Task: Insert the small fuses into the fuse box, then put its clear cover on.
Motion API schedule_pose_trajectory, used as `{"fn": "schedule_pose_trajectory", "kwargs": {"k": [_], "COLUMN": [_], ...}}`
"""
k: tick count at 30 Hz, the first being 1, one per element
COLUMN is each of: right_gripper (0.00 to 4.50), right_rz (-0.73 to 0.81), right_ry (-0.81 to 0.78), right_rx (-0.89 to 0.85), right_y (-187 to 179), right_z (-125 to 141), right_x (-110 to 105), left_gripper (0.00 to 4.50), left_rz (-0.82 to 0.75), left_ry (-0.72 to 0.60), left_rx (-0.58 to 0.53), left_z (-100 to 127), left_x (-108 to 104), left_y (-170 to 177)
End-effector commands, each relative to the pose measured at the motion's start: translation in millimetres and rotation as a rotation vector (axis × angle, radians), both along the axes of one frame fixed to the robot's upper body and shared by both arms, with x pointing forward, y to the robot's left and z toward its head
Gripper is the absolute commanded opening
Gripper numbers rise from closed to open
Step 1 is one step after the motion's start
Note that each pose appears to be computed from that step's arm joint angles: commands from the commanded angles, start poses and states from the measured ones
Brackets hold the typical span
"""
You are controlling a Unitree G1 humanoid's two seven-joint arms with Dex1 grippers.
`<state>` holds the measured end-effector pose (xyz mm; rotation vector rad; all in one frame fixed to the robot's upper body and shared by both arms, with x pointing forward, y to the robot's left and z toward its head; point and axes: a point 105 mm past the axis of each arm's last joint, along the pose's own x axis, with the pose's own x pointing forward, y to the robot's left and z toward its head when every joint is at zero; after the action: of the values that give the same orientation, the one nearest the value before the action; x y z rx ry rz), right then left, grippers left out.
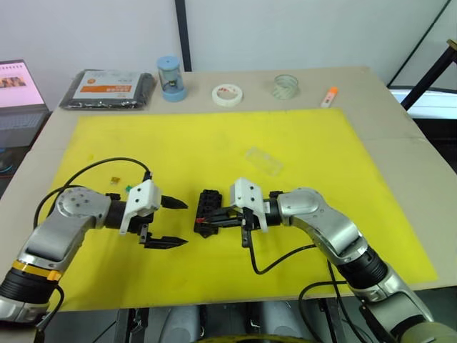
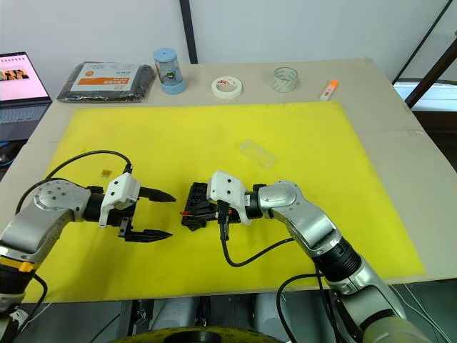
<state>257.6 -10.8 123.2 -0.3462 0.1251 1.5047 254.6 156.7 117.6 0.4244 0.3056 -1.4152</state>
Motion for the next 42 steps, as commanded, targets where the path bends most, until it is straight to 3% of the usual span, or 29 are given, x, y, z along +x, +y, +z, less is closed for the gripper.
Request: {"fn": "schedule_pose_trajectory", "kwargs": {"k": [1,29,42], "right_gripper": [0.00,0.00,0.00], "right_rz": [0.017,-0.005,-0.034], "right_ry": [-0.020,-0.008,-0.016], "right_rx": [0.015,-0.002,-0.044], "right_y": [1,-3,-9], "right_z": [4,-7,-26], "right_x": [-3,-3,-1], "left_gripper": [4.44,4.44,4.44], "left_rz": [-0.013,-0.005,0.003], "left_ry": [-0.043,-0.058,-0.059], "left_rx": [-0.002,-0.022,-0.028], "left_z": [7,8,7], "left_x": [2,3,3], "left_y": [-1,-7,-9]}}
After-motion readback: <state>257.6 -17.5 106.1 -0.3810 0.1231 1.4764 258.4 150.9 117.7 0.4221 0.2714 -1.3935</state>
